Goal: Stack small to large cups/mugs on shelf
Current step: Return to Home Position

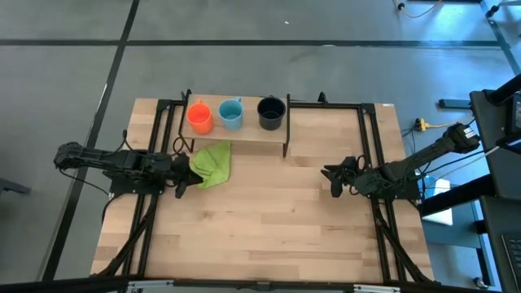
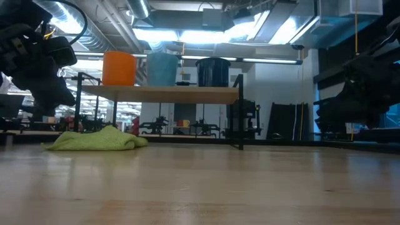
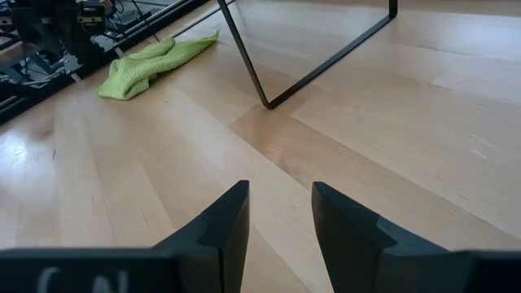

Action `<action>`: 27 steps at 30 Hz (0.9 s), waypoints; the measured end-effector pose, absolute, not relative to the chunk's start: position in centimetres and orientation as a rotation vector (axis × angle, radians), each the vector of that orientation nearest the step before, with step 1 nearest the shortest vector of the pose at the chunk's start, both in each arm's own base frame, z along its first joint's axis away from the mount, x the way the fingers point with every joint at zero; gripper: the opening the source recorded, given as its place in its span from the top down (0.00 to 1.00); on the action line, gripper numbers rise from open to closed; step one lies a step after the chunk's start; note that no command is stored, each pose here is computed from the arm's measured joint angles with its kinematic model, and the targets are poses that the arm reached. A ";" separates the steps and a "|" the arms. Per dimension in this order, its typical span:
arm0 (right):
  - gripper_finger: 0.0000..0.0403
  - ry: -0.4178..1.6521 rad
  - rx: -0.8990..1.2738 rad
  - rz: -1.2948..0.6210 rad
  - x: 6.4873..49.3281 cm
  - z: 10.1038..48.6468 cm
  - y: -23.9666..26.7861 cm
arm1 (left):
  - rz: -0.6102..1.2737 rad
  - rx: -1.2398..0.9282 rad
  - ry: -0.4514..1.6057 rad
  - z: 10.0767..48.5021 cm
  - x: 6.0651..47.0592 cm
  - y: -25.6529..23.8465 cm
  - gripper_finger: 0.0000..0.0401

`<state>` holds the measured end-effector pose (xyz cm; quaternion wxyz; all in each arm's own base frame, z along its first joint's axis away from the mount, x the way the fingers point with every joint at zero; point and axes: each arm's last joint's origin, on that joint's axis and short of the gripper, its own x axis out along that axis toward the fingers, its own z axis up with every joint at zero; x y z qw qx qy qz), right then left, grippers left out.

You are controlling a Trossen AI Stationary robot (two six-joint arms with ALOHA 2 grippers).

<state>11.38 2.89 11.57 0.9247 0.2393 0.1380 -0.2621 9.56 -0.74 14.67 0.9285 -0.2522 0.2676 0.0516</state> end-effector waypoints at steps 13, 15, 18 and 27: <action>0.66 0.283 0.492 -0.537 11.4 11.6 2.9 | 0.105 -0.516 0.548 14.7 9.6 -0.7 0.88; 0.66 0.283 0.493 -0.538 11.4 11.6 2.9 | 0.106 -0.517 0.548 14.7 9.6 -0.7 0.88; 0.66 0.283 0.491 -0.537 11.4 11.6 2.9 | 0.105 -0.516 0.548 14.7 9.6 -0.7 0.87; 0.66 0.283 0.493 -0.537 11.4 11.6 2.9 | 0.106 -0.516 0.548 14.7 9.6 -0.7 0.88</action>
